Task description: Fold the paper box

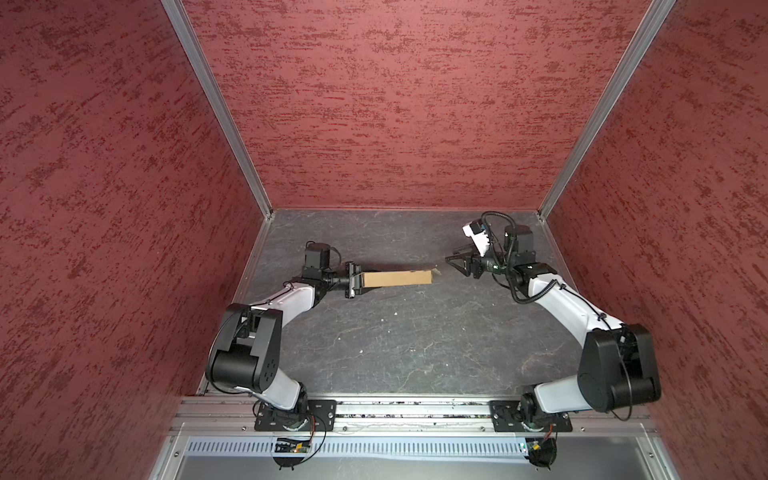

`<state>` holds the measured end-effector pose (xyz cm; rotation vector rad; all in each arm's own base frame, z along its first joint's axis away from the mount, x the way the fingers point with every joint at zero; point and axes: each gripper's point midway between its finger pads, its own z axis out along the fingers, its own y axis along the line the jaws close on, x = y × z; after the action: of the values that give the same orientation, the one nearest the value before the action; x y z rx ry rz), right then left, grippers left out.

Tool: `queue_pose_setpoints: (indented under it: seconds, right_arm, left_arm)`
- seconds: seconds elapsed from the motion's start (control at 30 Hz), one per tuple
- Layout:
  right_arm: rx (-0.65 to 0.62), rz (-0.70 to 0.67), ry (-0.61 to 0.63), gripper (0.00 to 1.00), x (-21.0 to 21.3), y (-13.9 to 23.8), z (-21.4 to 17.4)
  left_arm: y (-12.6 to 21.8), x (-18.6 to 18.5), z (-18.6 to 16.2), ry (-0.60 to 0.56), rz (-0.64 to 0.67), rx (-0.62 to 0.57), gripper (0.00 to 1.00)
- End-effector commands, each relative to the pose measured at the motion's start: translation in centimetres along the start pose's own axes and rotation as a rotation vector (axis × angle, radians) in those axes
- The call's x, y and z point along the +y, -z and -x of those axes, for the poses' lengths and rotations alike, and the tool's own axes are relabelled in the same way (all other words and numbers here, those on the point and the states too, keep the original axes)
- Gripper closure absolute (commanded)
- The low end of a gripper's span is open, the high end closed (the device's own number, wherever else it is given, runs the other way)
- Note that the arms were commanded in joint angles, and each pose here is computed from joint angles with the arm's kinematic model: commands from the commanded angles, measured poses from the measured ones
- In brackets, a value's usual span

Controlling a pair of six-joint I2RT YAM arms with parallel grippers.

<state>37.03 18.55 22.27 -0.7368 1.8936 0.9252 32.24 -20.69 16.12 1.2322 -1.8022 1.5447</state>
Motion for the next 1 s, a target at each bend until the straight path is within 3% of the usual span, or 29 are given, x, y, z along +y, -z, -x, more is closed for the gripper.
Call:
queue_pose_setpoints:
  seconds: [0.0, 0.43, 0.7, 0.97]
  right_arm:
    - [0.002, -0.032, 0.037, 0.47, -0.8, 0.0, -0.4]
    - [0.025, -0.014, 0.050, 0.48, -0.7, -0.8, -2.8]
    - [0.038, 0.041, 0.038, 0.47, 0.5, -0.8, -3.4]
    - [0.056, -0.059, 0.169, 0.43, 0.5, 0.6, -5.5]
  left_arm:
    - [0.2, -0.1, -1.4, 0.027, 0.021, 0.033, 0.68]
    - [-3.8, -1.5, -1.2, 0.039, 0.048, 0.155, 0.69]
    - [-3.1, -1.2, -0.3, 0.077, 0.035, 0.148, 0.73]
    - [-2.8, -1.2, -0.6, 0.091, 0.037, 0.147, 0.74]
